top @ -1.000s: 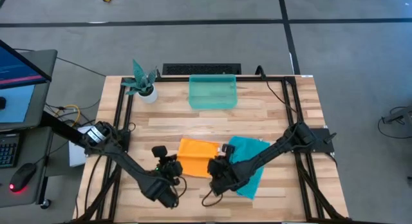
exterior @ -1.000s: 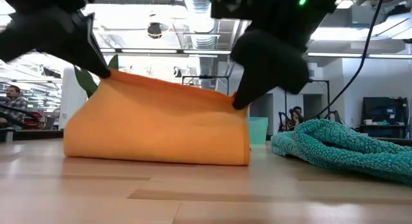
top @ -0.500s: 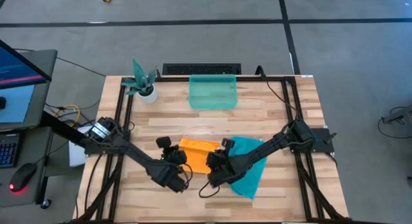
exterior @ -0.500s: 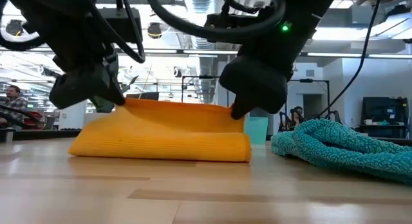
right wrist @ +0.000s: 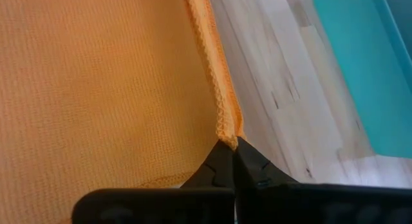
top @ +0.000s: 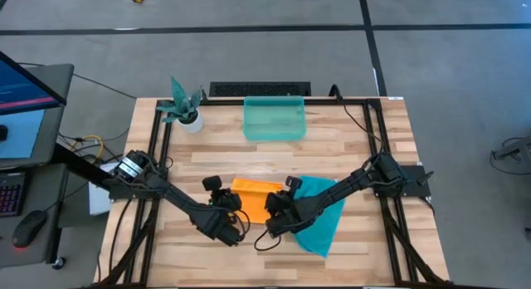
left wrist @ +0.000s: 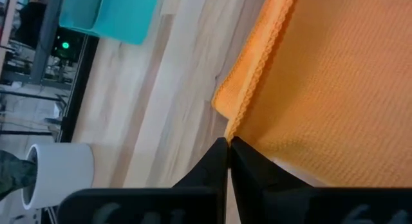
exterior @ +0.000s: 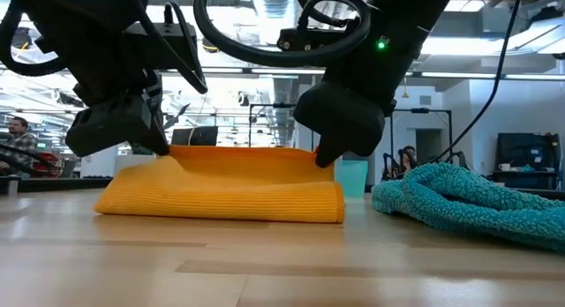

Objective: Roll microfiber towels into tight, uniform cylinder then place into a basket
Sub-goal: Roll the yellow microfiber cloth

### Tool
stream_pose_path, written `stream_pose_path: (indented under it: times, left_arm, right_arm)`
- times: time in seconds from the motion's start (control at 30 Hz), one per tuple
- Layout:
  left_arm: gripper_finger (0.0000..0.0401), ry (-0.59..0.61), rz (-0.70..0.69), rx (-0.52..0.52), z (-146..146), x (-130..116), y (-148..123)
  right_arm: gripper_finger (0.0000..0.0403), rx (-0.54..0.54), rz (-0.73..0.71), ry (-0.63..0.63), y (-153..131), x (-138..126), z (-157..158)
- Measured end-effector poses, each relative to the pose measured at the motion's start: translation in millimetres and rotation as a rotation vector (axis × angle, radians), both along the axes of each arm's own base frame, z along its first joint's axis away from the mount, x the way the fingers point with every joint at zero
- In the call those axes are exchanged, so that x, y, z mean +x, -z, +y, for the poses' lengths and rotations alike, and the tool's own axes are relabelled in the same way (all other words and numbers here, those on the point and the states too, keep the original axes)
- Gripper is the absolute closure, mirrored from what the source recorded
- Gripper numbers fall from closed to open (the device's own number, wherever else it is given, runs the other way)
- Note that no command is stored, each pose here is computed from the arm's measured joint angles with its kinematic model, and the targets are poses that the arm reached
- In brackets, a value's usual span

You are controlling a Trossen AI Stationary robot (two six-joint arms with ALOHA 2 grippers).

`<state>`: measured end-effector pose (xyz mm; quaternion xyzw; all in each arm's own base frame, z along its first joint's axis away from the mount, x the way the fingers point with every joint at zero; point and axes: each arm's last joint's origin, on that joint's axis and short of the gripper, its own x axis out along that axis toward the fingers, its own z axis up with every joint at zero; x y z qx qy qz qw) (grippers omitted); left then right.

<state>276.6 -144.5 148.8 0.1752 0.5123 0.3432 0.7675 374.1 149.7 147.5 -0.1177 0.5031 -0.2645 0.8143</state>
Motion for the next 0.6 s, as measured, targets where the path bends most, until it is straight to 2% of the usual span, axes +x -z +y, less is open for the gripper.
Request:
stream_pose_path:
  times: [0.3, 0.6]
  left_arm:
    - [0.0392, 0.051, 0.035, -0.05, -2.9, 4.2, 2.2]
    - [0.0287, 0.027, 0.057, -0.046, 3.7, 6.2, 0.6]
  right_arm:
    - [0.0396, 0.002, 0.002, 0.0, 0.1, -0.2, 0.0]
    - [0.0393, 0.011, 0.005, 0.004, 0.2, 0.6, -1.7]
